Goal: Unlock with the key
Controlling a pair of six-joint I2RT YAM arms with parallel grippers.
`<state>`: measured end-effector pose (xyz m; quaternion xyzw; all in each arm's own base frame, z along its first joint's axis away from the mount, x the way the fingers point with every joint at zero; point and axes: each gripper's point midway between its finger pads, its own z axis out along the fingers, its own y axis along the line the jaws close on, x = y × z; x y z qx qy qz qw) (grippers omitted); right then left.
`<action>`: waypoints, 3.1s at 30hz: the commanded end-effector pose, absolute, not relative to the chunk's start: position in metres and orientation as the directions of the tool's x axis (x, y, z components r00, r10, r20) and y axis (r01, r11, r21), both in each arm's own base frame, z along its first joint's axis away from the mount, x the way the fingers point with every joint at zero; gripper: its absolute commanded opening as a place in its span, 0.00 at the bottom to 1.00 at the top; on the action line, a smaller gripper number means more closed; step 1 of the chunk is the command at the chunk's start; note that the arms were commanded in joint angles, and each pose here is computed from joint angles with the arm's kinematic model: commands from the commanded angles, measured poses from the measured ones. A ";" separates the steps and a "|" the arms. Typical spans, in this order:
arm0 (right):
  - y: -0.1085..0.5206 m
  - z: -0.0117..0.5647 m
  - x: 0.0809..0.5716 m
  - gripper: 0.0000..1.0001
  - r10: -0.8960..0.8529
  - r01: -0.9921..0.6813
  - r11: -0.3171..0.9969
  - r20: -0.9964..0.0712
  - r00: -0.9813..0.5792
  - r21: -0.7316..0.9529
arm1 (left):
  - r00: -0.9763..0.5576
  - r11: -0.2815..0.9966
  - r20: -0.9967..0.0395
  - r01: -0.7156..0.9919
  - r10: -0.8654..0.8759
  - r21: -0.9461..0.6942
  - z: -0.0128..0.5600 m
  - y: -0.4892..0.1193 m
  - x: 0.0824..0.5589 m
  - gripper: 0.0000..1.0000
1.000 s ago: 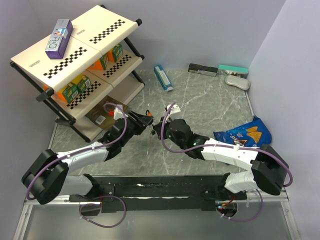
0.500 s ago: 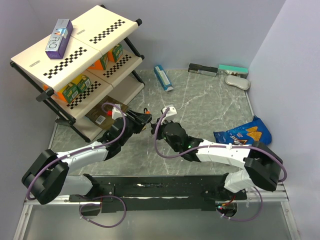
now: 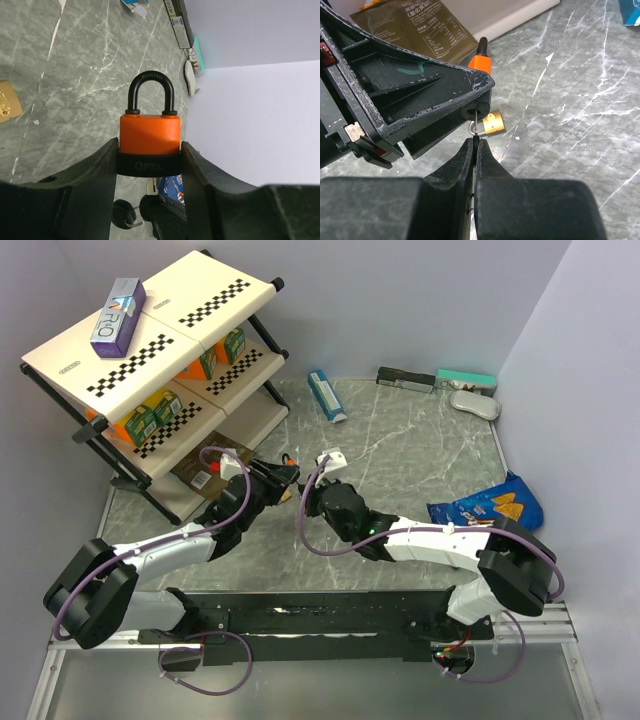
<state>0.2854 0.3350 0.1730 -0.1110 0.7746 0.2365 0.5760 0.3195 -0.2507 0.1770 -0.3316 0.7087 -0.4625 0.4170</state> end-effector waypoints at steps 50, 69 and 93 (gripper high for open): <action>0.338 0.278 0.324 0.00 0.444 -0.322 0.804 -0.865 -0.233 0.499 | -0.707 0.228 -0.270 0.155 -0.653 -0.961 0.290 -0.323 0.248 0.01; 0.303 0.273 0.337 0.00 0.583 -0.274 0.723 -0.773 -0.251 0.634 | -0.687 0.227 -0.362 0.283 -0.630 -0.932 0.301 -0.318 0.235 0.01; 0.273 0.246 0.340 0.00 0.742 -0.124 0.549 -0.551 -0.382 0.826 | -0.655 0.156 -0.519 0.529 -0.550 -0.834 0.321 -0.327 0.212 0.01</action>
